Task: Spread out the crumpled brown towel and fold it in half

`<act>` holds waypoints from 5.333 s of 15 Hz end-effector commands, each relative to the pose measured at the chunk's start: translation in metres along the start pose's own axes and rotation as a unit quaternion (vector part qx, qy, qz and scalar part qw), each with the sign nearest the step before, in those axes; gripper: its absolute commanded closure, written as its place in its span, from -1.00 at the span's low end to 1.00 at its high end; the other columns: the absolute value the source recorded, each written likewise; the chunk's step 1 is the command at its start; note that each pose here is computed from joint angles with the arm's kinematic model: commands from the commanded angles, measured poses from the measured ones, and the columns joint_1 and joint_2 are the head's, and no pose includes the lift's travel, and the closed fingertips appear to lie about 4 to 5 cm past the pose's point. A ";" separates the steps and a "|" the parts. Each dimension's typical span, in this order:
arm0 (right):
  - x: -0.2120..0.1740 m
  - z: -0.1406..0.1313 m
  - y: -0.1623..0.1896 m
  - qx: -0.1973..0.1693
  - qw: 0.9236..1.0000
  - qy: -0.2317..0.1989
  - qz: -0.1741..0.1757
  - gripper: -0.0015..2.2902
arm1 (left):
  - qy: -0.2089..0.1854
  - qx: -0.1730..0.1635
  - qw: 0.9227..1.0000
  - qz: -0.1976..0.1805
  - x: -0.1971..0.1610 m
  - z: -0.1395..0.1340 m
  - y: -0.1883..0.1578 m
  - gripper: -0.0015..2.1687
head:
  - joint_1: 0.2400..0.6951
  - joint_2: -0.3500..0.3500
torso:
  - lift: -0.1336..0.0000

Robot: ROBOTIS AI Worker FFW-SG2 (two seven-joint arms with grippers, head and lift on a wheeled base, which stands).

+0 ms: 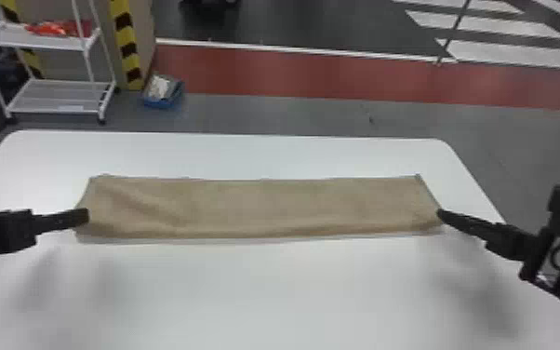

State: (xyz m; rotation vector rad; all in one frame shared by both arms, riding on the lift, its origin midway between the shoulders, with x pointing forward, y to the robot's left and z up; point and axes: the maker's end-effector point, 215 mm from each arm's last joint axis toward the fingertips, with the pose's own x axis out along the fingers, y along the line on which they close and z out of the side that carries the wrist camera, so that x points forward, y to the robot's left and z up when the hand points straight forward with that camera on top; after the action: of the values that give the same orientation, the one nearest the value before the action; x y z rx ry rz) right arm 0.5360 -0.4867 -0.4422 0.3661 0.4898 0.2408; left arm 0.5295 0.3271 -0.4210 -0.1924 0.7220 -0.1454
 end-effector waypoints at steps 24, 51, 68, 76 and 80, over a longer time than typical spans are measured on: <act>0.011 0.004 0.018 -0.038 0.998 0.038 0.015 0.44 | 0.024 0.004 1.000 -0.013 0.008 -0.029 0.005 -0.06 | 1.00 -0.43 | -0.84; -0.035 0.025 0.027 0.008 0.999 0.037 0.018 -0.93 | -0.018 0.020 0.999 0.039 -0.056 0.011 0.046 -0.89 | 1.00 -0.34 | -0.84; 0.008 0.041 0.017 -0.200 0.966 0.165 -0.002 -0.95 | 0.106 0.030 0.993 0.033 0.020 0.013 0.023 -0.87 | 1.00 -0.35 | -0.84; 0.004 0.026 0.009 -0.198 0.966 0.165 0.003 -0.95 | 0.094 0.028 0.995 0.029 0.020 0.000 0.024 -0.87 | 1.00 -0.40 | -0.84; 0.005 0.023 0.011 -0.195 0.967 0.165 0.008 -0.95 | 0.091 0.032 0.995 0.027 0.017 0.000 0.023 -0.87 | 1.00 -0.39 | -0.84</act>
State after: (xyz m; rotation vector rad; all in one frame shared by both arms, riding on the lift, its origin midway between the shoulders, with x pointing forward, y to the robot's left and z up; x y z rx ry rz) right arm 0.5503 -0.4831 -0.4198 -0.0606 0.7507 0.4084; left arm 0.5438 0.3465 -0.4383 -0.1018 0.9045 -0.1337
